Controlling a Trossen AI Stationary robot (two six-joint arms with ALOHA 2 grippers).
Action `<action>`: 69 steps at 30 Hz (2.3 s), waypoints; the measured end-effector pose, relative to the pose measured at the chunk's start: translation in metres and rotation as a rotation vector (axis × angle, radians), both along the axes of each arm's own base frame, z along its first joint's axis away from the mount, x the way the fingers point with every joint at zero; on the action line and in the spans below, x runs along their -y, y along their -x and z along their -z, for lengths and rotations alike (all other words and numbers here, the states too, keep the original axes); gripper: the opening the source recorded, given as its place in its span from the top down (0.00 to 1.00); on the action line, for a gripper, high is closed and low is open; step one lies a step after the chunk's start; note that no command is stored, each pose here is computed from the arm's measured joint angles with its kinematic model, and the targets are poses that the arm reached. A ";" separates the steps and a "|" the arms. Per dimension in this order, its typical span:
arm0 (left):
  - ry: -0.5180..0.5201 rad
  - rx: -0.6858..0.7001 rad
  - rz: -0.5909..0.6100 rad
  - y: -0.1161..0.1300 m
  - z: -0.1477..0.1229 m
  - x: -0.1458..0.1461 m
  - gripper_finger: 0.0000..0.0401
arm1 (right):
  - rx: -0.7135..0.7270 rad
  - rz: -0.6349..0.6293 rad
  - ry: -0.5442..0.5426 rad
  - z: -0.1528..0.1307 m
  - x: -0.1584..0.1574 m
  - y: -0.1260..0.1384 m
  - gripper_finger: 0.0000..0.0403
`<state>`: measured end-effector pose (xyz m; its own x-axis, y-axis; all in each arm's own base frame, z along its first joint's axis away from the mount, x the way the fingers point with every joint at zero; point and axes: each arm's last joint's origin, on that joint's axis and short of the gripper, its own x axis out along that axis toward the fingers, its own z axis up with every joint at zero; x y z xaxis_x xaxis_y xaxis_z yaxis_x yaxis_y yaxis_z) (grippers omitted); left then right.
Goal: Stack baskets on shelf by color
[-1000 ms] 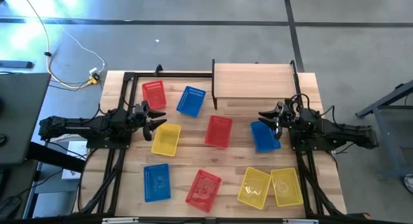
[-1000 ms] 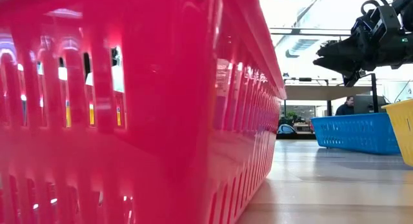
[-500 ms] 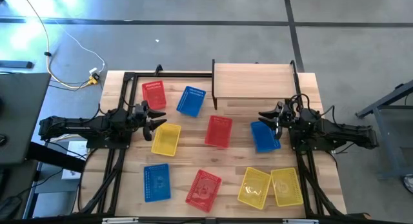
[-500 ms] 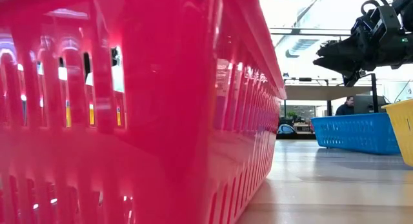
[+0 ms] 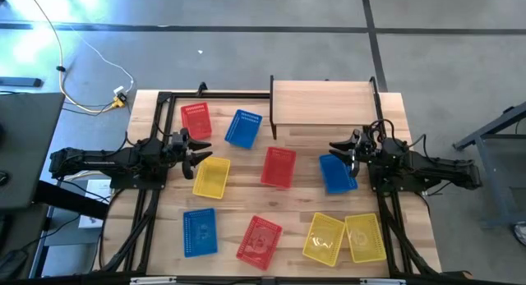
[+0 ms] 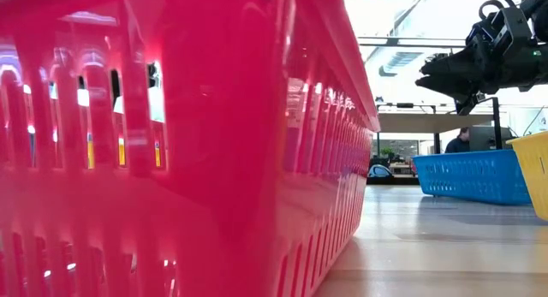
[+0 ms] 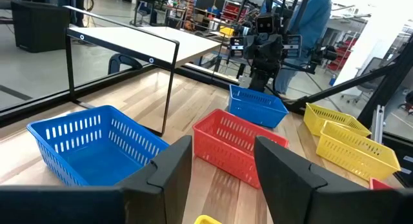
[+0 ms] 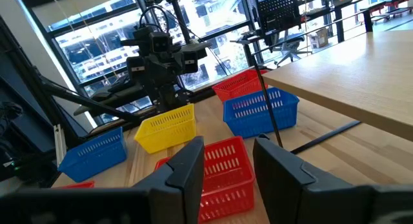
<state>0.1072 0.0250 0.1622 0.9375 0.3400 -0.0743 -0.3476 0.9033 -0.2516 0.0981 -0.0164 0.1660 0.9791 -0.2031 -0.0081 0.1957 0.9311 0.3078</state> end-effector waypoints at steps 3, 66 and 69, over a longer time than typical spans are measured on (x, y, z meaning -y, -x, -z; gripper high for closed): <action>0.000 -0.001 0.000 0.000 0.000 0.000 0.61 | 0.000 0.000 0.000 0.000 0.000 0.000 0.71; 0.018 0.008 -0.001 0.000 0.000 0.000 0.61 | 0.322 -0.080 -0.814 -0.037 -0.001 0.006 0.71; 0.019 0.008 -0.001 0.000 0.000 0.000 0.61 | 0.329 -0.094 -0.795 -0.055 -0.003 0.012 0.71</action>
<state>0.1072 0.0250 0.1623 0.9377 0.3397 -0.0732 -0.3465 0.8980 -0.2711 0.0858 -0.0138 0.2211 0.9692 -0.1754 0.1729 -0.0844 0.4229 0.9022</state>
